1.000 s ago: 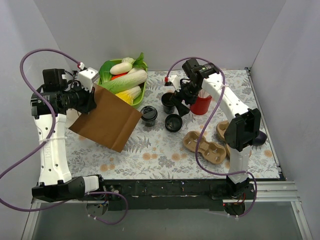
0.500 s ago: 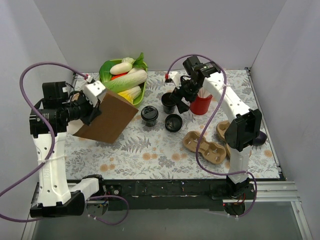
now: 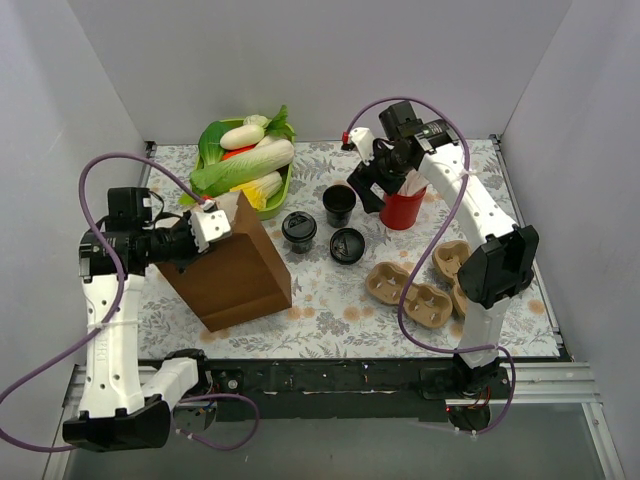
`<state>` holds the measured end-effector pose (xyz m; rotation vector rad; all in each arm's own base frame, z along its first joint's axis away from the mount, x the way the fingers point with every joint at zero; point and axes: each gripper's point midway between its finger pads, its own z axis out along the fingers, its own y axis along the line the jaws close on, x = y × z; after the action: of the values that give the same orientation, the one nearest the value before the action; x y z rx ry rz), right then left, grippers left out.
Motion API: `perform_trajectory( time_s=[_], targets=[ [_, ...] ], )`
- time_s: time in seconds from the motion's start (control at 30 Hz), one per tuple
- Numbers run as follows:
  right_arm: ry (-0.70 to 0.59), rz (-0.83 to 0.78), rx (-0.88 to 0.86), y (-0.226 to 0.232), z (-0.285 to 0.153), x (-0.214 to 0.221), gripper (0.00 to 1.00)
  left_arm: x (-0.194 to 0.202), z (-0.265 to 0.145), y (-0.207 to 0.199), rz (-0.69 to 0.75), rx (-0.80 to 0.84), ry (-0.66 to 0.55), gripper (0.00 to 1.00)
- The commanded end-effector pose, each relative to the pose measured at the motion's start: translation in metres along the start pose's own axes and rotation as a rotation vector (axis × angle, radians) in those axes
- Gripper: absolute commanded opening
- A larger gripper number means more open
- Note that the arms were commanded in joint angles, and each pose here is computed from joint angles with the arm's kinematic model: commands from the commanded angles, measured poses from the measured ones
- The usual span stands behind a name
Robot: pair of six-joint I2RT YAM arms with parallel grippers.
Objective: Pack the takeout coffee
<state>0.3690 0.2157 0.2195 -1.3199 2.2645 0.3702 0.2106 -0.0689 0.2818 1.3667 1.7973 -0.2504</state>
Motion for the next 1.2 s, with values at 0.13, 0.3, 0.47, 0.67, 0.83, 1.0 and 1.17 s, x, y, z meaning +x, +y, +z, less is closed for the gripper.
perform_trajectory(
  time_s=[0.13,0.3,0.47,0.67,0.83,1.0,1.17],
  targets=[
    [-0.015,0.011,0.025,0.002,-0.009,0.000,0.98,-0.015,0.023,-0.006,-0.004,0.114,-0.147,0.00],
    [-0.001,0.009,0.033,-0.001,-0.005,0.003,0.98,-0.011,0.033,-0.007,-0.048,0.133,-0.161,0.00],
    [0.009,0.014,0.029,-0.002,0.000,0.004,0.98,-0.034,0.030,0.011,-0.101,0.063,-0.228,0.00],
    [0.008,0.017,0.024,-0.005,0.005,0.001,0.98,-0.060,0.014,0.019,-0.044,0.032,-0.279,0.00],
    [0.014,0.018,0.021,-0.005,0.008,0.002,0.98,-0.049,0.024,0.006,-0.076,0.113,-0.259,0.00],
    [0.025,0.014,0.024,-0.005,0.008,0.006,0.98,-0.056,0.031,-0.007,-0.074,0.172,-0.286,0.00],
    [0.035,0.016,0.016,-0.002,0.009,0.011,0.98,-0.054,0.036,-0.019,-0.099,0.224,-0.288,0.13]
  ],
)
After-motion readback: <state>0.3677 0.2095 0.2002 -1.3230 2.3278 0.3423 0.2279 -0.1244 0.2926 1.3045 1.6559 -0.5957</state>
